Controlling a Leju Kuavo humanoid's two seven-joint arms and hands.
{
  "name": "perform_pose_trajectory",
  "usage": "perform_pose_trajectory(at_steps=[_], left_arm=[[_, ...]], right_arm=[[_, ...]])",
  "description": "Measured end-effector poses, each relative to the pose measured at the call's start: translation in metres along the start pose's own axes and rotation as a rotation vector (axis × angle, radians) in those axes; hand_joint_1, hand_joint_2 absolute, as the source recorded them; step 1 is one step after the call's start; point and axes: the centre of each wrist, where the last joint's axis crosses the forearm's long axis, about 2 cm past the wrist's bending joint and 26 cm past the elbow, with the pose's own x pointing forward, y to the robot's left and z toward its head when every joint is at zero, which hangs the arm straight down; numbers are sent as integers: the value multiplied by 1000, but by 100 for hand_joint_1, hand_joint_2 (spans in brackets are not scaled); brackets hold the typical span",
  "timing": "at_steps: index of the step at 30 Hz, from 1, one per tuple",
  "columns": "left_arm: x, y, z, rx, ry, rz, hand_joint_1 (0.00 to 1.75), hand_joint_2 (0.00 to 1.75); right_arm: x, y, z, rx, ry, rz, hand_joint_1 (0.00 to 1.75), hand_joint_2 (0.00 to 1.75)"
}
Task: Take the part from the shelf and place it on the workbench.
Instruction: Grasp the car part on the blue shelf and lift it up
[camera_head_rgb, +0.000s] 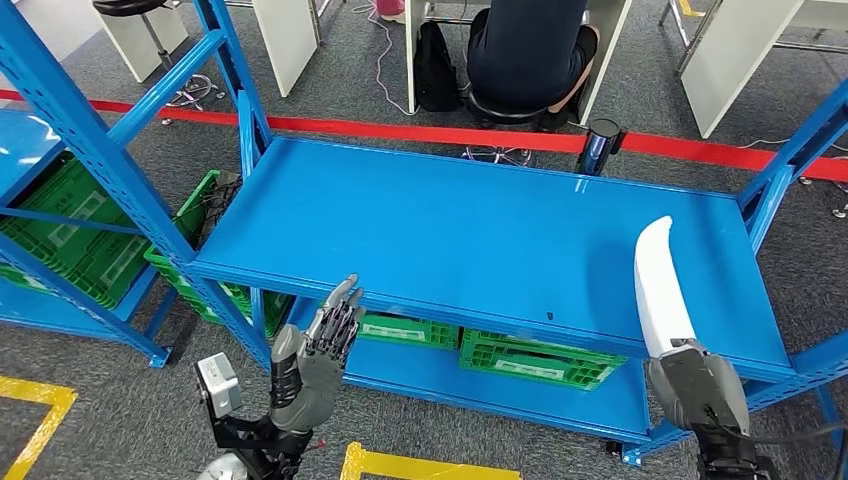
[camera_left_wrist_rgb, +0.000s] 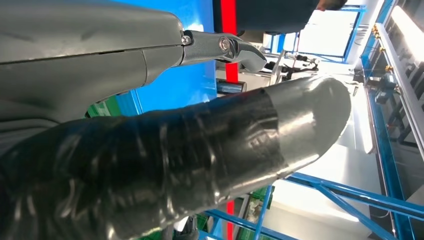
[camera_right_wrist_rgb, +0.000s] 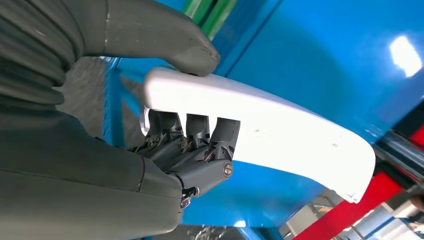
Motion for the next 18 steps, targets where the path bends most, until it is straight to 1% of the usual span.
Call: perform_pose_trajectory(at_steps=[5,18], left_arm=[[0,0,0,2,-1,-2,0,0],[0,0,0,5,-3,1,0,0]], right_arm=[[0,0,1,-25,-9,-36,175,175],[1,0,1,-55,-14,-46,175,175]])
